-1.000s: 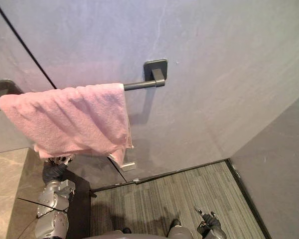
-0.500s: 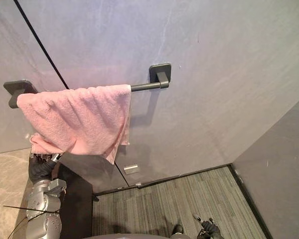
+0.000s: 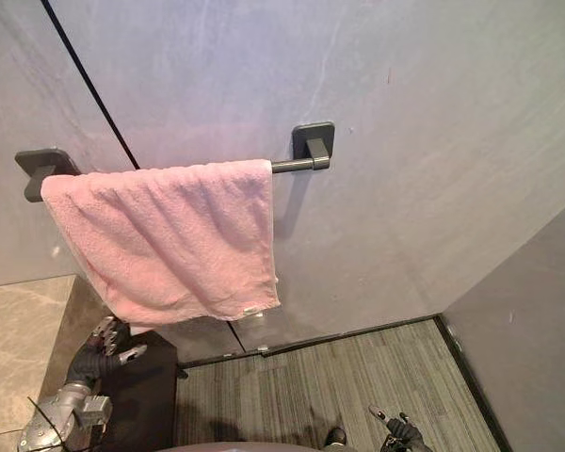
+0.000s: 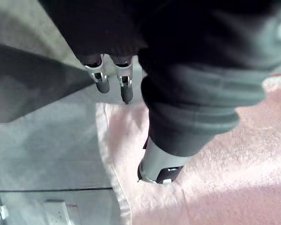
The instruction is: Organize washtable
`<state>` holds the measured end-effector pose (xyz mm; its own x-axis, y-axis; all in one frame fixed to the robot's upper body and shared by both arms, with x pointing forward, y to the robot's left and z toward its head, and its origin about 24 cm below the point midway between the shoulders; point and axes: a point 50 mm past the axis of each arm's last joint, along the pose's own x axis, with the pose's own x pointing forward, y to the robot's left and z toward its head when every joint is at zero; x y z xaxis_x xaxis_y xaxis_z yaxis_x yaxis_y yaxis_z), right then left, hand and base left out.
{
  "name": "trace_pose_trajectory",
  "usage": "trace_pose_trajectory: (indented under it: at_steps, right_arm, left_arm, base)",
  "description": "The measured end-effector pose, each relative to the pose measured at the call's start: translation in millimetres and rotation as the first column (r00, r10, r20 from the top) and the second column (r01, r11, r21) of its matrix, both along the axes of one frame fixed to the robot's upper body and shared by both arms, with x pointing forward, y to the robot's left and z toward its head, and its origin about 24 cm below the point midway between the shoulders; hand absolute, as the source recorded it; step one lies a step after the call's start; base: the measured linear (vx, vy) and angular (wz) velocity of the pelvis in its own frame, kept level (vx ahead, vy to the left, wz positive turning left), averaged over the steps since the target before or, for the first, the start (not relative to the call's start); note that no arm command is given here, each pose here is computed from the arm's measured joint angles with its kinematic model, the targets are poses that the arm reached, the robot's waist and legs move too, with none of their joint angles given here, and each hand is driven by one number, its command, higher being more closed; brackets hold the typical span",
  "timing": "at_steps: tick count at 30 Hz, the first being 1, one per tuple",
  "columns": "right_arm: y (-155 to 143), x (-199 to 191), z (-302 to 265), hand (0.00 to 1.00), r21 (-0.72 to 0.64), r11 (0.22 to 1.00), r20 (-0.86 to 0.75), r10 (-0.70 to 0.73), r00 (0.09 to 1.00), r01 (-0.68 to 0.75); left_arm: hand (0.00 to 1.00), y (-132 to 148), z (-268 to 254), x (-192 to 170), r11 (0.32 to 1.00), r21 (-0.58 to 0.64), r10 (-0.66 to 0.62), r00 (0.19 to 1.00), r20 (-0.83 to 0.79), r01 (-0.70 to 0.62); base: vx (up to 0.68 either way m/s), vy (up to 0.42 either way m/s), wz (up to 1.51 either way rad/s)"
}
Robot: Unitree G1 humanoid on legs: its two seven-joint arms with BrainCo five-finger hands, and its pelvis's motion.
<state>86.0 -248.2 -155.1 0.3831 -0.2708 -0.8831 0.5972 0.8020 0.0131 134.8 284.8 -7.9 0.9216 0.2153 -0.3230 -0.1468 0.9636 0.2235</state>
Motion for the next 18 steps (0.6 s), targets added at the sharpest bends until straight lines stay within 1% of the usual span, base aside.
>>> trace_pose_trajectory:
  at_steps: [3, 6, 10, 12, 14, 16, 18]
  right_arm:
    - [-6.1, 1.7, 1.9, 0.0, -0.002, 1.0, -0.001, 0.007, 1.0, -0.007]
    - [-9.1, 7.1, 3.9, 0.0, -0.009, 1.0, 0.011, 0.011, 1.0, -0.011]
    - [-13.4, 8.6, 5.6, 0.0, -0.02, 1.0, 0.014, 0.012, 1.0, -0.012]
    - [-17.0, 8.4, 6.7, 0.0, -0.029, 1.0, 0.014, 0.012, 1.0, -0.011]
    - [-21.2, 8.6, 8.1, 0.0, -0.041, 0.999, 0.014, 0.011, 1.0, -0.011]
    - [-22.6, 7.6, 8.2, 0.0, -0.043, 0.999, 0.011, 0.009, 1.0, -0.009]
    - [-20.6, 4.9, 6.4, 0.0, -0.035, 0.999, -0.002, 0.007, 1.0, -0.007]
  left_arm:
    - [0.0, 15.1, 5.4, -4.4, 0.996, 0.059, 0.062, 0.998, -0.003, -0.061]
    - [0.0, 17.5, 11.9, -2.6, 0.994, 0.077, 0.073, 0.997, 0.021, -0.074]
    - [0.0, 16.9, 36.9, 13.0, 0.989, 0.127, 0.053, 0.99, 0.133, -0.071]
    - [0.0, 30.6, 51.9, 13.5, 0.972, 0.178, 0.115, 0.974, 0.194, -0.15]
    - [0.0, 51.8, 70.1, 9.1, 0.937, 0.262, 0.17, 0.956, 0.237, -0.232]
    - [0.0, 56.0, 84.9, 7.1, 0.919, 0.296, 0.175, 0.942, 0.288, -0.261]
    - [0.0, 53.3, 96.3, 8.7, 0.919, 0.296, 0.151, 0.927, 0.343, -0.259]
  base:
    - [0.01, -0.001, 0.12]
    - [-0.03, 0.0, 0.06]
    - [-0.03, 0.001, 0.11]
    - [-0.01, 0.0, 0.22]
    - [-0.03, 0.004, 0.14]
    - [-0.04, 0.014, 0.08]
    - [-0.03, 0.015, 0.05]
